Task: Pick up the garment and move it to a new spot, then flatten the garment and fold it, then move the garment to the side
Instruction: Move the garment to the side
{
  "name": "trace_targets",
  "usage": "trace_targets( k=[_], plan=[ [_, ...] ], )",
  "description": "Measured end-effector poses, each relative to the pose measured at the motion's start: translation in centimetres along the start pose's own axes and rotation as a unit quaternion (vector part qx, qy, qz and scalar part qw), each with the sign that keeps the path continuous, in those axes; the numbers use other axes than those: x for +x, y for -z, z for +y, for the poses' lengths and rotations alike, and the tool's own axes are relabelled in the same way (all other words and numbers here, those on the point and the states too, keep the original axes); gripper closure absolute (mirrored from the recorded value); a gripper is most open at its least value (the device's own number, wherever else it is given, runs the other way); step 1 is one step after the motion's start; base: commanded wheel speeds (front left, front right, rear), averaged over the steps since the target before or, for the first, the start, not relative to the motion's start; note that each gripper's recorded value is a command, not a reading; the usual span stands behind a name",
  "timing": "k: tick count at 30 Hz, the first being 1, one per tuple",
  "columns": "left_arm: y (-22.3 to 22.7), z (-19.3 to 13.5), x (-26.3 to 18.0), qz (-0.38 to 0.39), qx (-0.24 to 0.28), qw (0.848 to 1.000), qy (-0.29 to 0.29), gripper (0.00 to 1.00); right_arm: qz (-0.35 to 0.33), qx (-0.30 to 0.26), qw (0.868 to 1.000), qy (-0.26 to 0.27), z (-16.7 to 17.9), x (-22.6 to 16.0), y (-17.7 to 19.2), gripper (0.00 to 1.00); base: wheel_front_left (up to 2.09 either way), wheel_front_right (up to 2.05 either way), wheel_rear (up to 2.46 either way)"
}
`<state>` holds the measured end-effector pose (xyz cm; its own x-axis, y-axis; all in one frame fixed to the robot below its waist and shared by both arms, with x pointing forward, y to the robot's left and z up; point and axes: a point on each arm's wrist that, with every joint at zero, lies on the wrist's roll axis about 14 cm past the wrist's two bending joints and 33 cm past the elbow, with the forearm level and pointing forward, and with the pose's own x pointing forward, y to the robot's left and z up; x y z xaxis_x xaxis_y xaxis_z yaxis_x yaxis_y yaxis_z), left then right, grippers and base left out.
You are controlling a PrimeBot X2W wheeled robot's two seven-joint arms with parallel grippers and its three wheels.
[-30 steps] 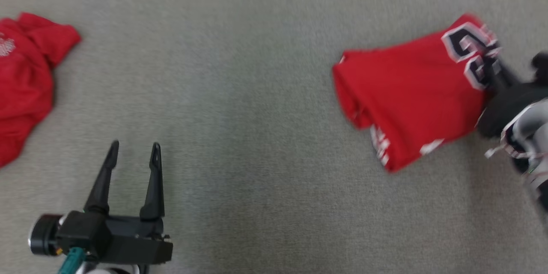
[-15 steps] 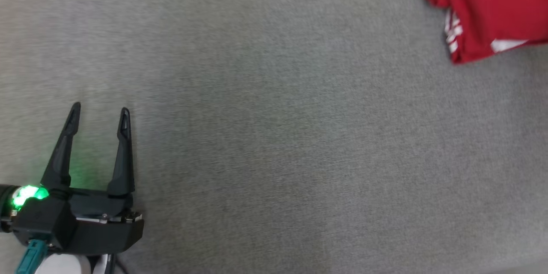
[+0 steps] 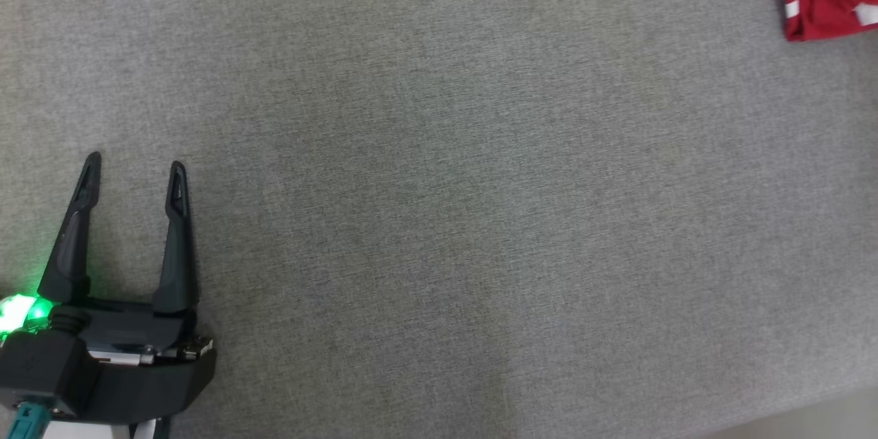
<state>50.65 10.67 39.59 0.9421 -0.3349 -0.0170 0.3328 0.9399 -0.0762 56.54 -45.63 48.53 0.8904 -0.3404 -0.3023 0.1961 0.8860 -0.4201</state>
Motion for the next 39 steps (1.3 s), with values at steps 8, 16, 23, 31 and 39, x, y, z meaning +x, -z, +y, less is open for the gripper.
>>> trace_targets(
  k=[8,16,23,31,39],
  plan=[
    [-0.2,0.3,-0.3,-0.001,0.001,1.000,-0.007,0.00,-0.012,-0.022,1.000,0.016,-0.4,1.2,-1.2,0.00,0.00,0.00,0.00],
    [-1.3,0.7,-0.9,-0.005,-0.003,1.000,-0.024,0.00,-0.084,-0.010,0.996,0.010,0.4,0.7,-4.8,0.00,0.00,0.00,0.00],
    [-3.3,1.2,-2.8,-0.012,-0.006,0.999,-0.048,0.00,-0.167,0.035,0.984,-0.047,5.1,-1.9,-8.7,0.00,0.00,0.00,0.00],
    [-6.6,1.1,-6.2,-0.028,-0.002,0.997,-0.069,0.00,-0.213,0.114,0.964,-0.112,10.4,-8.9,-8.5,0.00,0.00,0.00,0.00],
    [-9.2,1.2,-9.6,-0.046,0.004,0.995,-0.091,0.00,-0.210,0.181,0.951,-0.139,13.6,-15.3,-5.3,0.00,0.00,0.00,0.00]
  ],
)
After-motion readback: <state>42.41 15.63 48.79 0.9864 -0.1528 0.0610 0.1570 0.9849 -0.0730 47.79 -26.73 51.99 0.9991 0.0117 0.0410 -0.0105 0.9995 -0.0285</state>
